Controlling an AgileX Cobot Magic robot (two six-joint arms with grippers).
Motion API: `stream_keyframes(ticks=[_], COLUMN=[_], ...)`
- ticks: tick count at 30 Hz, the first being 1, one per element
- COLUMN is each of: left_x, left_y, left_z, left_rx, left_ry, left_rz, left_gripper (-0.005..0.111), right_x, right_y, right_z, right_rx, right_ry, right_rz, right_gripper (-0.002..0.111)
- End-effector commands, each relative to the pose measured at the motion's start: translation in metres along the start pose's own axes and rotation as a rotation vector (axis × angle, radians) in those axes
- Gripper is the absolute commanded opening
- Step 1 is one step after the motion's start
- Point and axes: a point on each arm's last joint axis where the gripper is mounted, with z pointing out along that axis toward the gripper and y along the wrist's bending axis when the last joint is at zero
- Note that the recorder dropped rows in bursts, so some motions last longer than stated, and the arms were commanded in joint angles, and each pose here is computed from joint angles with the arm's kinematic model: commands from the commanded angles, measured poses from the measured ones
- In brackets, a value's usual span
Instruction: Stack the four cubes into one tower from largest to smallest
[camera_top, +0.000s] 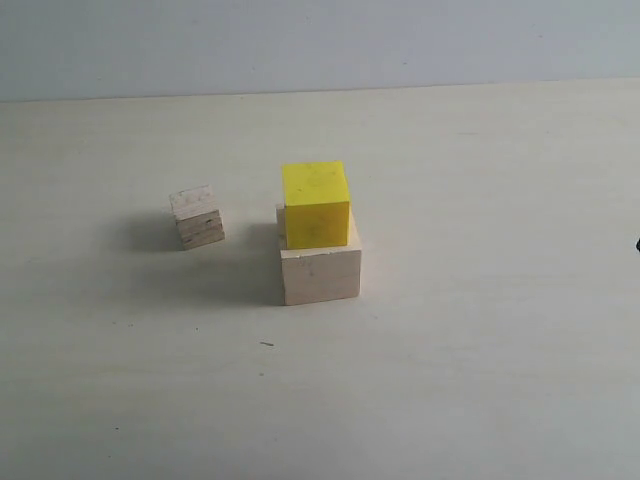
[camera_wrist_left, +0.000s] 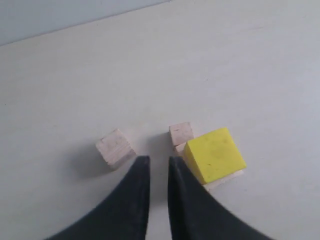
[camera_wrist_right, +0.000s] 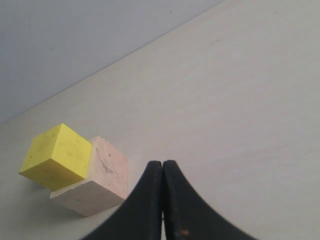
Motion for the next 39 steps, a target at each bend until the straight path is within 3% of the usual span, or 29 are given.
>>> stream_keyframes(ticks=[1,11,21,30,34,39], left_x=[0.005,0.037,0.041,0.042,0.042,0.049], left_y=[0.017,0.068,0.073,0.08,0.091,0.095], left_z=[0.004,0.048,0.069,0.085,0.088,0.095], left_rx=[-0.049,-0.153,-0.158,-0.182,-0.123,-0.065], left_ry=[0.021,0.237,0.312,0.344,0.346,0.365], left_rz=[0.064,0.337,0.425,0.219,0.115,0.08], left_gripper=[0.0,0.0,0.0,0.0,0.0,0.0], right_x=[0.0,0.0,0.002,-0.016,-0.048,-0.087], right_y=[0.001,0.0,0.0,0.012,0.032,0.055], right_z=[0.0,0.0,0.0,-0.002,0.002,0.025], right_rx=[0.003,0.005,0.014,-0.002,0.004,0.069], right_ry=[0.011,0.015,0.036,0.014,0.026,0.109], right_rz=[-0.011,-0.011,-0.011,-0.09,-0.148,-0.224], right_gripper=[0.0,0.0,0.0,0.0,0.0,0.0])
